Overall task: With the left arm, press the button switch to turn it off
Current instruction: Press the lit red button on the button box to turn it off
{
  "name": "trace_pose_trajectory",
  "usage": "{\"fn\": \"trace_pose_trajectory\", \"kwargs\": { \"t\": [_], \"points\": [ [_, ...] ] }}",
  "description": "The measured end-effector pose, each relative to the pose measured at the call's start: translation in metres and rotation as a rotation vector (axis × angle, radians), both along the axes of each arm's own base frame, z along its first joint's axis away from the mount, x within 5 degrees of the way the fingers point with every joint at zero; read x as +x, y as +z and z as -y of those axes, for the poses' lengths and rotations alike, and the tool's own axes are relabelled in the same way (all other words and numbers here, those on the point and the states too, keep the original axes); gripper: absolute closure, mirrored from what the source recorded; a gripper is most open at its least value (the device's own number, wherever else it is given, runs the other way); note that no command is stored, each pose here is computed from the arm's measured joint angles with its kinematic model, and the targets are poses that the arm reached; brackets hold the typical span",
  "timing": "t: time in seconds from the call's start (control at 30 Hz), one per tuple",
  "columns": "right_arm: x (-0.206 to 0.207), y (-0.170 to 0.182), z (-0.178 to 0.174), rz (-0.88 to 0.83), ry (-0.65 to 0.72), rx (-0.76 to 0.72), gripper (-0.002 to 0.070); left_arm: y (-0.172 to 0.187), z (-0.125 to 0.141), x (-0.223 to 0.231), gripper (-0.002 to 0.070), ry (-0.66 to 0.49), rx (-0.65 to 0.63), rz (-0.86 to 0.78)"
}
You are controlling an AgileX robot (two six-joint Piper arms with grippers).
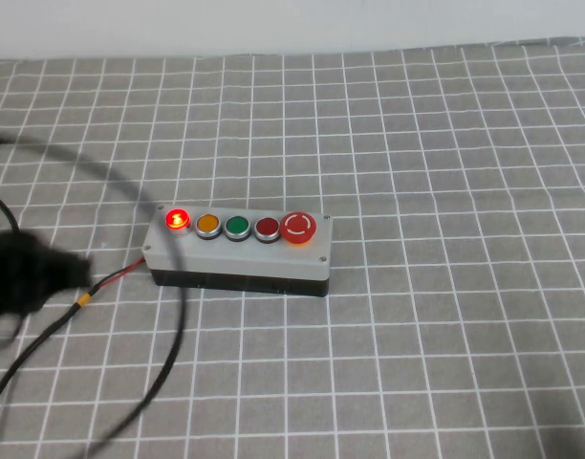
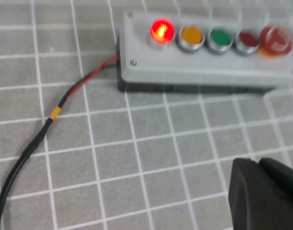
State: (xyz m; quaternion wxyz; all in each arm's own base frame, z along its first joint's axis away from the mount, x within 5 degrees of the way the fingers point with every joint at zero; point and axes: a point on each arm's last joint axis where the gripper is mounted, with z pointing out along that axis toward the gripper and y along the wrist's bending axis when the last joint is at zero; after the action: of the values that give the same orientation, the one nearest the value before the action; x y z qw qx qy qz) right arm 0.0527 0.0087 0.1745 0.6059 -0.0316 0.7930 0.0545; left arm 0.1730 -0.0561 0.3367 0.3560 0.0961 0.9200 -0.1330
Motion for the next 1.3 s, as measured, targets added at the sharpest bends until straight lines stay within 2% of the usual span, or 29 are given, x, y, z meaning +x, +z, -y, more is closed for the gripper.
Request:
{"fn": "trace_pose_trajectory", "kwargs": {
  "t": [0.13,0.33,0.63,1.03,1.3],
  "points": [
    [0.000,0.000,0.000,0.000,0.000,0.000,0.0694,-0.004,0.013,0.048,0.0678,-0.074,0.072,-0.110],
    [0.000,0.000,0.000,0.000,0.000,0.000,0.0694,-0.020,0.032,0.114,0.0678,-0.149,0.091,-0.184],
    [0.000,0.000,0.000,0.000,0.000,0.000,0.0694,-0.053,0.049,0.180,0.0678,-0.194,0.120,-0.279],
    [0.000,0.000,0.000,0.000,0.000,0.000,0.0694,-0.084,0.055,0.203,0.0678,-0.211,0.139,-0.371],
    [0.000,0.000,0.000,0.000,0.000,0.000,0.0694,-0.086,0.055,0.205,0.0678,-0.211,0.139,-0.374]
  ]
}}
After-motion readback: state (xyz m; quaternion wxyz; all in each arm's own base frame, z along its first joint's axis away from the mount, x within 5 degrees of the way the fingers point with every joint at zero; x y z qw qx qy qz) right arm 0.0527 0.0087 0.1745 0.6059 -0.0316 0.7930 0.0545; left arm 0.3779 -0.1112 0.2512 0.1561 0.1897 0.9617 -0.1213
